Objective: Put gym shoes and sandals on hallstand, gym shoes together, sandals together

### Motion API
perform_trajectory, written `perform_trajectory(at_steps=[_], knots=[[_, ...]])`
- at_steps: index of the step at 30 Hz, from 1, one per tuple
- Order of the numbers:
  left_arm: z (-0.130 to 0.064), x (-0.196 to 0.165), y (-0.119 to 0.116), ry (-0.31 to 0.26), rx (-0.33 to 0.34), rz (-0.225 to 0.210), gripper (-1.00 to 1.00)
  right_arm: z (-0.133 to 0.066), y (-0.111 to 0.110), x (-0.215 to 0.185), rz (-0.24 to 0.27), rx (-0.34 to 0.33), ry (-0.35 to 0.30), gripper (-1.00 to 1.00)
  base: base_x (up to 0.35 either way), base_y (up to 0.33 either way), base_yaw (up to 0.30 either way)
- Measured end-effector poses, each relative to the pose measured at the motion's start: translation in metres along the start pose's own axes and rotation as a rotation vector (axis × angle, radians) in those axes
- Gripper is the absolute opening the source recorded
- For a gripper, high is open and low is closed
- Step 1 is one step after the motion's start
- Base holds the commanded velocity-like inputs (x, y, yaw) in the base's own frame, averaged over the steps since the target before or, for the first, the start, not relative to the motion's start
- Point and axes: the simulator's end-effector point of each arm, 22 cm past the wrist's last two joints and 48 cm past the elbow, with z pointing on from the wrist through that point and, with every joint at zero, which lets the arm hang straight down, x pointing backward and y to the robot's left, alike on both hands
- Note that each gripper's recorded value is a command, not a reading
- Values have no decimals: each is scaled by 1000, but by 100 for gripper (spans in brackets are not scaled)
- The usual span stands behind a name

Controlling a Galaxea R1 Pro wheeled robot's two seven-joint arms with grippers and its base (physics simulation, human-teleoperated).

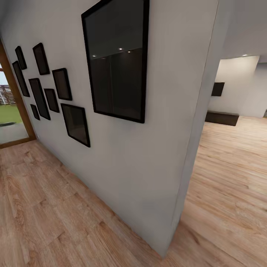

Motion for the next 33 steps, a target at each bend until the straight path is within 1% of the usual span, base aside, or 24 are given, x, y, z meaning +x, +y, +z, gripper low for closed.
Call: perform_trajectory(at_steps=[1, 2, 4, 5, 8, 11, 14, 20, 33], knots=[[0, 0, 0, 0, 0, 0, 100, 0, 0, 0, 0, 0, 0, 100, 0, 0, 0], [0, 4, -6, 10, 11, 0, 100, 0, 5, -6, 0, -9, -9, 100, 0, 0, 0], [0, 10, -6, 23, 11, 1, 100, 0, 13, -7, 0, -19, -9, 100, 0, 0, 0], [0, 13, -6, 29, 11, 1, 100, 0, 13, -7, 0, -19, -9, 100, 0, 0, 0], [0, 14, -5, 31, 11, 1, 100, 0, 15, -7, 1, -21, -8, 100, 0, 0, 0], [0, 15, -5, 32, 10, 2, 100, -1, 27, -17, 0, -37, -25, 100, 0, 0, 0], [0, 15, -5, 32, 10, 1, 100, -1, 33, -27, 0, -45, -45, 100, 0, 0, 0], [0, 16, -4, 33, 9, 1, 100, -2, 37, -34, 2, -50, -58, 100, 0, 0, 0], [0, 15, -4, 32, 9, 0, 100, -2, 39, -38, 5, -53, -65, 100, 0, 0, 0]])
